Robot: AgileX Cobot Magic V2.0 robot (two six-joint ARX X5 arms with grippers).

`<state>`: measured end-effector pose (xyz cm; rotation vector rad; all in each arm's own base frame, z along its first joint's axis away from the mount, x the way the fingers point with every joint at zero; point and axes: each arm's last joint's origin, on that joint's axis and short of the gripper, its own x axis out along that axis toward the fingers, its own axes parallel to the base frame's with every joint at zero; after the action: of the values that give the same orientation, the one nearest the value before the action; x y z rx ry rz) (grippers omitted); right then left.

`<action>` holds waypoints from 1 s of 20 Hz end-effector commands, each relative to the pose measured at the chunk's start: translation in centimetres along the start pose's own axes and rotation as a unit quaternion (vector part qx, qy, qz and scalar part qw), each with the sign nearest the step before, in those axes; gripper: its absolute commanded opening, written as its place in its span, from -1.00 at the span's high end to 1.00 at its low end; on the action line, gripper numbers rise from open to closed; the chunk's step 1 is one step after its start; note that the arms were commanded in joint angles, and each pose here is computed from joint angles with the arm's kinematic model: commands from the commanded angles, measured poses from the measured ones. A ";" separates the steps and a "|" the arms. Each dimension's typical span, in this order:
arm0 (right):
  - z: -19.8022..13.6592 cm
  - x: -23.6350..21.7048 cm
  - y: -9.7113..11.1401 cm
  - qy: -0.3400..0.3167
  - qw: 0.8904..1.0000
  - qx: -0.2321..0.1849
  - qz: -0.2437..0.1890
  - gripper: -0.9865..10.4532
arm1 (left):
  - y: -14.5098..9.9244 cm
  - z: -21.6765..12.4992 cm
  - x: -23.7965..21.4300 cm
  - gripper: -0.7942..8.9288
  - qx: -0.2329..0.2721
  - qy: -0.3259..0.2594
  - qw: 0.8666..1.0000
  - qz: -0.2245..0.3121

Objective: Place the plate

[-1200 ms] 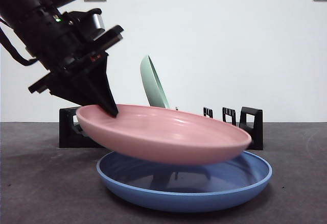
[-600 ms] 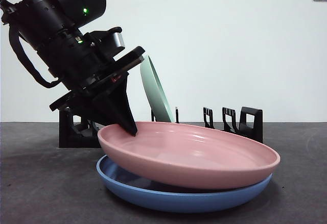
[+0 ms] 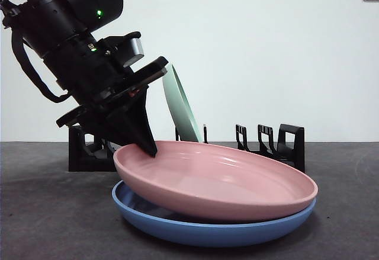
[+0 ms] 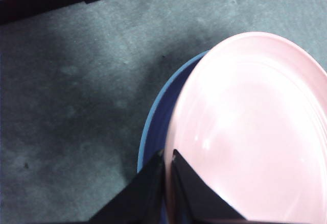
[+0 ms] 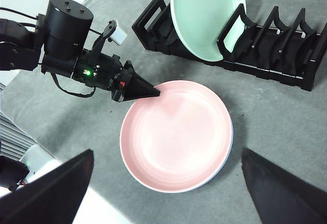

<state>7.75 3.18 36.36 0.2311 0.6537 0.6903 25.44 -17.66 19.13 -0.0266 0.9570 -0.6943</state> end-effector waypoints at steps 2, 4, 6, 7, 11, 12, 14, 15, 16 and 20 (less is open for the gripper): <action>0.2 -0.1 0.1 -0.002 1.000 0.003 0.003 0.02 | -0.2 0.1 0.4 0.74 0.000 0.001 1.000 -0.003; 0.2 -0.1 0.1 -0.002 1.000 0.003 0.003 0.02 | -0.2 0.2 0.4 0.52 -0.010 -0.001 1.000 -0.003; 0.2 -0.1 0.1 -0.002 1.000 0.003 0.003 0.02 | -0.3 0.3 0.3 0.28 -0.022 -0.002 1.000 -0.004; 0.2 -0.1 0.1 -0.002 1.000 0.003 0.003 0.02 | -0.3 0.6 0.2 0.16 -0.025 -0.002 1.000 -0.004; 0.2 -0.1 0.1 -0.003 1.000 0.001 0.002 0.02 | -0.8 1.3 -0.8 -0.07 -0.024 -0.002 1.000 -0.010; 0.2 -0.1 0.1 -0.003 1.000 0.000 0.002 0.02 | -0.9 1.5 -1.3 -0.08 -0.024 -0.003 1.000 -0.010; 0.2 -0.1 0.1 -0.003 1.000 -0.002 0.002 0.02 | -1.4 1.8 -2.7 -0.08 -0.021 -0.012 1.000 -0.012; 0.2 -0.1 0.1 -0.003 1.000 -0.002 0.000 0.02 | -1.6 1.7 -3.7 -0.08 -0.020 -0.015 1.000 -0.013; 0.2 -0.1 0.1 -0.003 1.000 -0.003 0.000 0.02 | -1.9 1.7 -4.7 -0.09 -0.017 -0.019 1.000 -0.014; 0.2 -0.1 0.1 -0.003 1.000 -0.015 -0.001 0.02 | -3.2 1.0 -10.2 -0.26 -0.008 -0.049 0.999 -0.021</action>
<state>7.75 3.18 36.36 0.2225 0.6501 0.6917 20.65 -14.53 27.22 -0.0931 0.9098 -0.6939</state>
